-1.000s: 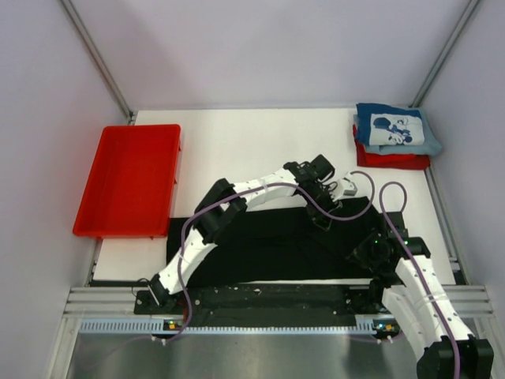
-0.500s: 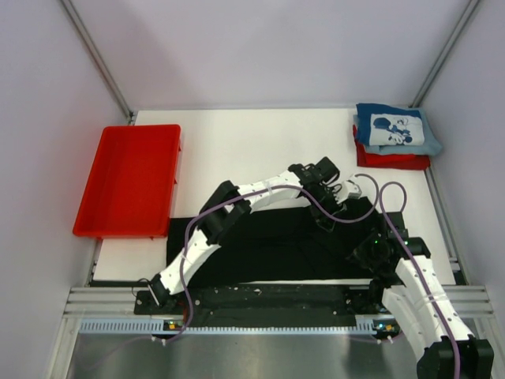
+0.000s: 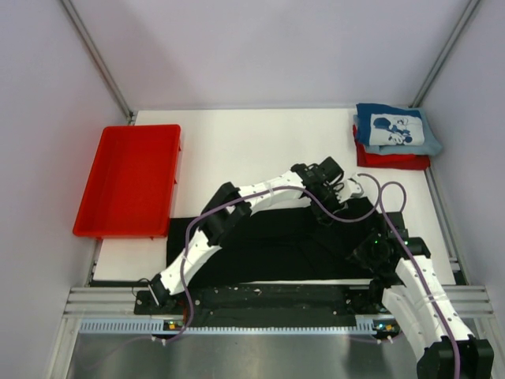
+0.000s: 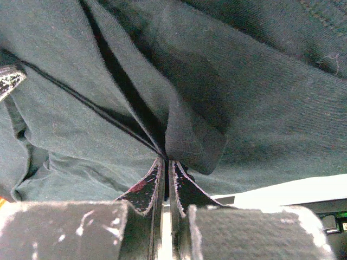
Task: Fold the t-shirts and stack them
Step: Fold the other side of the tshirt into a rectangle
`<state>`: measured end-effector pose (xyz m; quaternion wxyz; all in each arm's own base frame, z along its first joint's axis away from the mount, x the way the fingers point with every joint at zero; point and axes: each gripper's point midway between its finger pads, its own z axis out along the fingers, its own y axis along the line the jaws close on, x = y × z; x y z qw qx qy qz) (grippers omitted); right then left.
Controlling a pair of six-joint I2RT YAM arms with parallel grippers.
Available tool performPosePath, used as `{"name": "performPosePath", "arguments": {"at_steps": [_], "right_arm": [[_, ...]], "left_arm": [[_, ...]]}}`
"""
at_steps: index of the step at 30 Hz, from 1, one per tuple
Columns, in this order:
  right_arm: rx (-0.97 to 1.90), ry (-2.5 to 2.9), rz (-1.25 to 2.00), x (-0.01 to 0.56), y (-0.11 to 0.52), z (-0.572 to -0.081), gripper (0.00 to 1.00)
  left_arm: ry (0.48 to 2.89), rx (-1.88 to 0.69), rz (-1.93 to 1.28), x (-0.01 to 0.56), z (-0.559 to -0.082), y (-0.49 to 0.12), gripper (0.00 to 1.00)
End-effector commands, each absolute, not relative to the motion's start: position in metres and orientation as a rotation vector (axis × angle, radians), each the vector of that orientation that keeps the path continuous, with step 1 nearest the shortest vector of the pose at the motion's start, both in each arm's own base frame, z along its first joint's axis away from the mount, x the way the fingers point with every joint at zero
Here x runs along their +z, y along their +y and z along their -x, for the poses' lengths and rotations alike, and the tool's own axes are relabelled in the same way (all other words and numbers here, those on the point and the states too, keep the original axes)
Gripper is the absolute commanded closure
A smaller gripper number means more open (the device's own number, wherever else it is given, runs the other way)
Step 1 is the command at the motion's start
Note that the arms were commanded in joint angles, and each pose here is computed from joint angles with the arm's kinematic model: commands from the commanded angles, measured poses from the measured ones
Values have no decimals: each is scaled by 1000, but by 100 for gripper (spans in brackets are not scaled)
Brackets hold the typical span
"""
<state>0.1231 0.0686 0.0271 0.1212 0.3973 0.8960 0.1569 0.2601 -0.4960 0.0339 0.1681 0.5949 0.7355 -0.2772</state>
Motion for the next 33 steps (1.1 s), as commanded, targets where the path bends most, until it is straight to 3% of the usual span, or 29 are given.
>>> {"name": "performPosePath", "arguments": {"at_steps": [1, 4, 6, 9, 13, 18, 33], "right_arm": [[440, 2614, -1152, 26, 66, -123, 100], [436, 2617, -1152, 26, 66, -123, 100], [436, 2617, -1152, 26, 66, -123, 100], [435, 2618, -1153, 26, 66, -123, 100], [436, 2618, -1148, 26, 65, -123, 100], [437, 2616, -1144, 26, 65, -123, 100], [449, 2614, -1143, 27, 67, -124, 100]], "left_arm": [[2072, -838, -1766, 32, -241, -498, 56], [2043, -932, -1796, 39, -228, -500, 66], [2007, -965, -1816, 47, -223, -501, 78], [1965, -960, -1827, 58, -222, -502, 83], [1935, -932, -1825, 68, -226, -502, 70], [1902, -987, -1827, 82, -219, -504, 62], [1774, -1116, -1940, 95, -194, -501, 61]]}}
